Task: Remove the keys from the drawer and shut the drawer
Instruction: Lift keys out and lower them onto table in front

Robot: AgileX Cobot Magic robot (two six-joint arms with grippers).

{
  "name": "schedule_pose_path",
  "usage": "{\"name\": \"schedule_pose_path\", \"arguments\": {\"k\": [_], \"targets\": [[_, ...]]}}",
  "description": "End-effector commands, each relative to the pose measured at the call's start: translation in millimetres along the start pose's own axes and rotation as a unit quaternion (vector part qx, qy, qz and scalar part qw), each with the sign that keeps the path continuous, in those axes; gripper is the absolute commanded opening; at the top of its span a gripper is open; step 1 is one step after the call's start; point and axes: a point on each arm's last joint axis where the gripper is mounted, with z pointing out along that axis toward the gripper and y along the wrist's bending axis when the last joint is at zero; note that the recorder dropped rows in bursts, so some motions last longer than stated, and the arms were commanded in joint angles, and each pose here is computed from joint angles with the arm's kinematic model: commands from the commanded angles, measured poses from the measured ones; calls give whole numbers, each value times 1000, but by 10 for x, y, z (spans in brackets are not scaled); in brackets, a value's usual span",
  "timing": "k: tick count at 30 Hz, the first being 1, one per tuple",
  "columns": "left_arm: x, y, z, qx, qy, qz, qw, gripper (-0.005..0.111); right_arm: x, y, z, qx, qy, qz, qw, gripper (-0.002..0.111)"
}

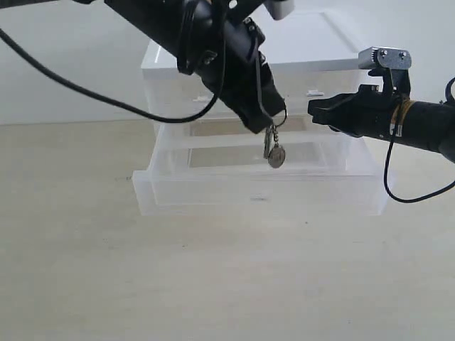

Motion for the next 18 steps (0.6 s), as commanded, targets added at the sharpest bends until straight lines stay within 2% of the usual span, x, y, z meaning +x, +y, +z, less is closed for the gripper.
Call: {"name": "schedule_pose_path", "arguments": {"k": [1, 5, 7, 11, 12, 15, 17, 18], "targets": [[64, -330, 18, 22, -20, 6, 1000, 4, -111, -174, 1, 62, -29, 45, 997, 0], [78, -686, 53, 55, -55, 13, 997, 4, -111, -174, 1, 62, -29, 45, 997, 0], [162, -883, 171, 74, -56, 10, 996, 4, -111, -174, 1, 62, -29, 45, 997, 0], [428, -941, 483, 61, -25, -8, 998, 4, -111, -174, 1, 62, -29, 45, 997, 0], [609, -932, 677, 50, -2, -21, 999, 4, -110, -175, 1, 62, -28, 45, 997, 0], [778, -945, 922, 48, 23, -21, 998, 4, -110, -175, 1, 62, -28, 45, 997, 0], [890, -905, 1138, 13, 28, -13, 999, 4, -109, -176, 1, 63, -27, 45, 997, 0], [976, -835, 1265, -24, 28, -17, 999, 4, -109, -176, 1, 63, -27, 45, 997, 0]]}}
